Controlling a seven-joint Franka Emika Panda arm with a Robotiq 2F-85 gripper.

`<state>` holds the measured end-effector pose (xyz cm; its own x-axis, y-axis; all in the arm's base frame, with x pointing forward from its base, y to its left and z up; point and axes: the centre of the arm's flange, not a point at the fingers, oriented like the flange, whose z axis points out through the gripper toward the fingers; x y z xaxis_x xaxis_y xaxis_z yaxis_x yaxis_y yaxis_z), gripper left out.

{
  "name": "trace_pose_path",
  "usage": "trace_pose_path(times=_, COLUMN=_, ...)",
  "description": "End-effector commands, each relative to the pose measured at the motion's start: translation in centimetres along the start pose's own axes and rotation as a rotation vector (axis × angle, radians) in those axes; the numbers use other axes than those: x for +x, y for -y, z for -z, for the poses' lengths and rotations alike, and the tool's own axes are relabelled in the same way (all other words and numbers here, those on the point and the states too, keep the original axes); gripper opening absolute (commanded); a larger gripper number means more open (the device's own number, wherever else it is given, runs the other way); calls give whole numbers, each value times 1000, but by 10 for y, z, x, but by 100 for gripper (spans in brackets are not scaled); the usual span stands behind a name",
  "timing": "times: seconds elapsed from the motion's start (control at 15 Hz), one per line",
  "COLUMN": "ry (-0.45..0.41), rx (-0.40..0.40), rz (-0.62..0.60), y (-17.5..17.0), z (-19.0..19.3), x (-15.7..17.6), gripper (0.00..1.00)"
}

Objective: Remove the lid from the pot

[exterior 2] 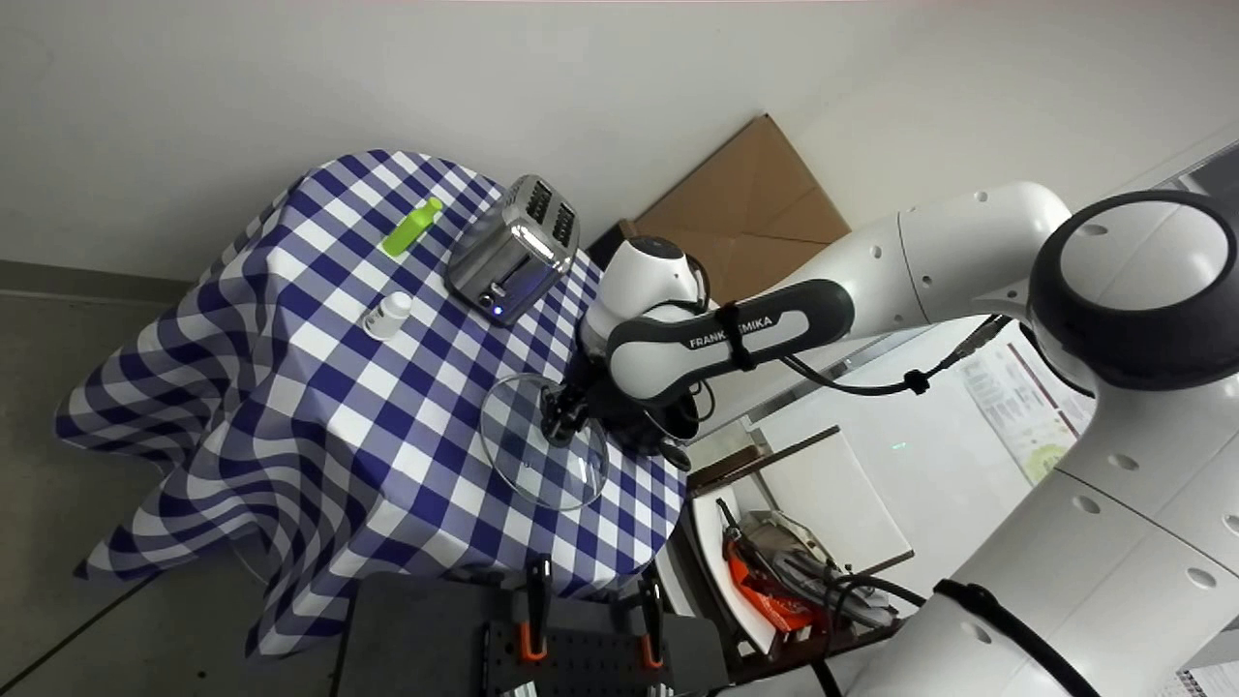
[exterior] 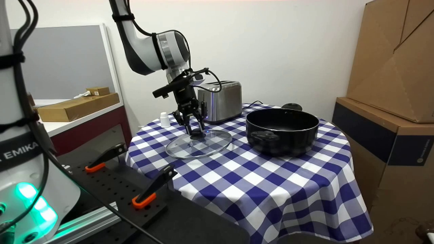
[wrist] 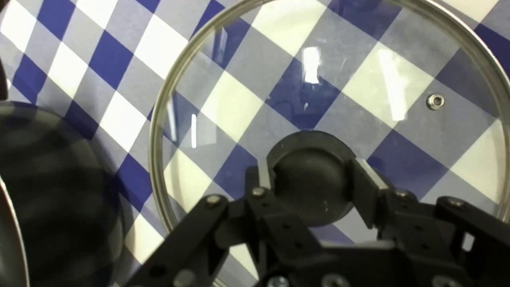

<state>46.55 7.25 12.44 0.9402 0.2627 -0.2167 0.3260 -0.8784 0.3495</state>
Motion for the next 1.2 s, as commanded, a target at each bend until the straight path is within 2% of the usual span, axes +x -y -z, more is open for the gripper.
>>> trace_pose_path(times=0.0, ry=18, rx=30, rz=-39, y=-20, z=-13, x=-3, gripper=25)
trace_pose_path(times=0.07, ry=26, rx=36, rz=-47, y=-22, z=-16, x=-4, gripper=75)
trace_pose_path(times=0.13, ry=35, rx=39, rz=-51, y=-24, z=-18, x=-5, gripper=77)
trace_pose_path(times=0.33, ry=42, rx=68, rz=-64, y=-28, z=-13, x=-7, gripper=98)
trace_pose_path(times=0.53, ry=38, rx=144, rz=-115, y=-28, z=10, x=-9, gripper=100)
trace_pose_path(times=0.87, ry=45, rx=374, rz=-353, y=-48, z=75, x=-29, gripper=100)
trace_pose_path(times=1.07, ry=31, rx=387, rz=-424, y=-68, z=113, x=-50, gripper=100)
trace_pose_path(times=1.13, ry=28, rx=362, rz=-413, y=-75, z=126, x=-60, gripper=100)
